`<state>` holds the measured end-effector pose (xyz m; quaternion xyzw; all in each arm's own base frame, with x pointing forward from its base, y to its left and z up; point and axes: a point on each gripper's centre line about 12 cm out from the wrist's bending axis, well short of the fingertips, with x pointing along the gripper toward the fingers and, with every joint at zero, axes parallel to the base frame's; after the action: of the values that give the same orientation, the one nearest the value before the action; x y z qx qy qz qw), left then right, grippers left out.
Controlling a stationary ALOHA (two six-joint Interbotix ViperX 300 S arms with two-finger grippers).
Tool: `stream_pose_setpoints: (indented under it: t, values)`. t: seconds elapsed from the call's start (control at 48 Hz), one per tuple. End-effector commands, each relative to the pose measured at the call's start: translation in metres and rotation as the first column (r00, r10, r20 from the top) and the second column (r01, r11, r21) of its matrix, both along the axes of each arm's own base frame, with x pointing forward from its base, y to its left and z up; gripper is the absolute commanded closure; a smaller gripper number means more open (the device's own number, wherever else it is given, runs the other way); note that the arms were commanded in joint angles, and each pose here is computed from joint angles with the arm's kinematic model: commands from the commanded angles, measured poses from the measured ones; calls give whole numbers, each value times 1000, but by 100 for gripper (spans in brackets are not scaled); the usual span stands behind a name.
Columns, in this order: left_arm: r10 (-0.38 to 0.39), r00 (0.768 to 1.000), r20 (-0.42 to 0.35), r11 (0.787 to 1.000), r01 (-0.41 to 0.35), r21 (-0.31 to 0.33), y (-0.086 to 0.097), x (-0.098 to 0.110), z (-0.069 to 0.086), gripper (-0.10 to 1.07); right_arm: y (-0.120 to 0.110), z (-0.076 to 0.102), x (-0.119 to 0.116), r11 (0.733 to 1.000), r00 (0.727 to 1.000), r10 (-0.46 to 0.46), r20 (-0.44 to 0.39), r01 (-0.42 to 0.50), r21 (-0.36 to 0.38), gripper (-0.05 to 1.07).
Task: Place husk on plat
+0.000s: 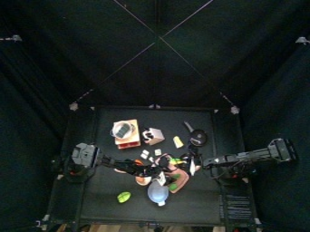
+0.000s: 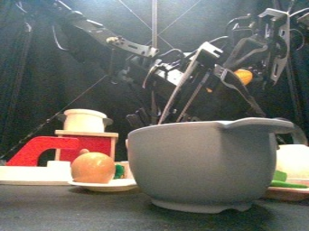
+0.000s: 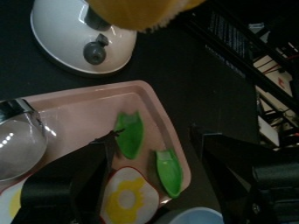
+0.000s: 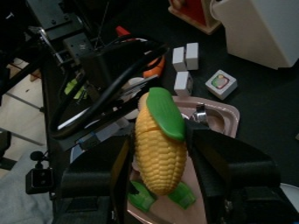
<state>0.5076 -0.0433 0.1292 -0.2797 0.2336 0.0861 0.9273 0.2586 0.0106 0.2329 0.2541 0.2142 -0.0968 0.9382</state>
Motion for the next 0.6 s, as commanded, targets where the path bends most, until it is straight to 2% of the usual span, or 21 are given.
stream_pose_setpoints:
  t: [0.0, 0.271, 0.583]
  values:
    - [-4, 999, 39, 1000, 3, 9, 1, 7, 14, -1, 1, 5, 1, 1000, 1000, 3, 14, -4, 1, 33]
    - [-24, 999, 49, 999, 22, 39, 1, 3, 18, -1, 1, 4, 0, 1000, 1000, 3, 14, -3, 2, 33]
    - [-9, 997, 79, 998, 5, 56, 4, 0, 21, -1, 0, 3, 0, 1000, 1000, 1, 11, -1, 3, 33]
